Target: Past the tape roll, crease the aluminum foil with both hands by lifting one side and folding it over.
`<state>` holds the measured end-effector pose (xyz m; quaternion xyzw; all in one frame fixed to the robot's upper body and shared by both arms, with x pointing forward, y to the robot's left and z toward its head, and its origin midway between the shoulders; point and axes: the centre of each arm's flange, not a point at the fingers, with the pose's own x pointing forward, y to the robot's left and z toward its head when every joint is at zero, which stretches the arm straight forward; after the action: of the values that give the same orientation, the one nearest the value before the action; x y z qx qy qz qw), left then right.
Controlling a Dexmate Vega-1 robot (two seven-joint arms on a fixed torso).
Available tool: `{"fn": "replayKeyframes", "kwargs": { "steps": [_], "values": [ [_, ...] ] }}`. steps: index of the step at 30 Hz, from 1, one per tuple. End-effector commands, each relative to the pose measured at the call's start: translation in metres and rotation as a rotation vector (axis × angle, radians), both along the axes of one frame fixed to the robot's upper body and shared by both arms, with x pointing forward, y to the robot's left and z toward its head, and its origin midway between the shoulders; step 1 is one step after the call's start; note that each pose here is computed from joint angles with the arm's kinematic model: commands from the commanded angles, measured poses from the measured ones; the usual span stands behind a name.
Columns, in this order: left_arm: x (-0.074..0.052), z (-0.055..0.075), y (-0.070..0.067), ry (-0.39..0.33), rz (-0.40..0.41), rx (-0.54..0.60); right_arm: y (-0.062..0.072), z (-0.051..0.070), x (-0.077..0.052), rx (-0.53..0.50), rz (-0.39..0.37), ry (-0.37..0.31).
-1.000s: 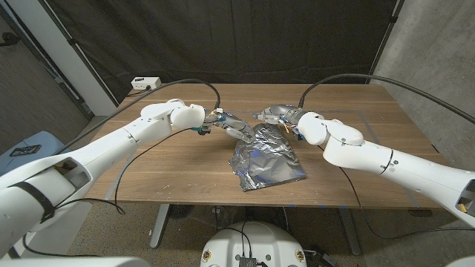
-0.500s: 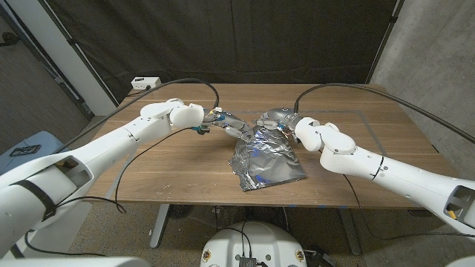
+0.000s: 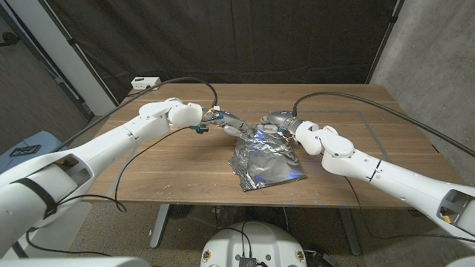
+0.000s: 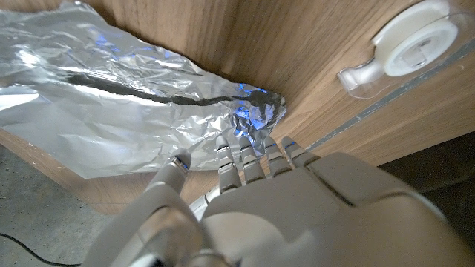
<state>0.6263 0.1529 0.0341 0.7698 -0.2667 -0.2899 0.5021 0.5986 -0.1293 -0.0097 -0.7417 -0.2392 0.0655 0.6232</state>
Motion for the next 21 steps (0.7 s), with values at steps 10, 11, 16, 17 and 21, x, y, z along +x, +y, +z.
{"fn": "replayKeyframes", "kwargs": {
  "steps": [10,11,16,17,21],
  "values": [
    [0.0,-0.01,-0.008,0.021,-0.01,0.003,-0.023,-0.013,0.016,0.012,-0.015,-0.006],
    [0.0,-0.011,-0.009,0.021,-0.01,0.005,-0.023,-0.013,0.016,0.012,-0.015,-0.005],
    [-0.001,-0.013,-0.01,0.032,-0.01,-0.001,-0.025,-0.014,0.015,0.014,-0.015,-0.006],
    [-0.001,-0.013,-0.011,0.033,-0.011,-0.001,-0.026,-0.015,0.015,0.017,-0.014,-0.004],
    [-0.001,-0.015,-0.012,0.038,-0.012,-0.004,-0.028,-0.015,0.015,0.023,-0.014,-0.002]
  ]
}}
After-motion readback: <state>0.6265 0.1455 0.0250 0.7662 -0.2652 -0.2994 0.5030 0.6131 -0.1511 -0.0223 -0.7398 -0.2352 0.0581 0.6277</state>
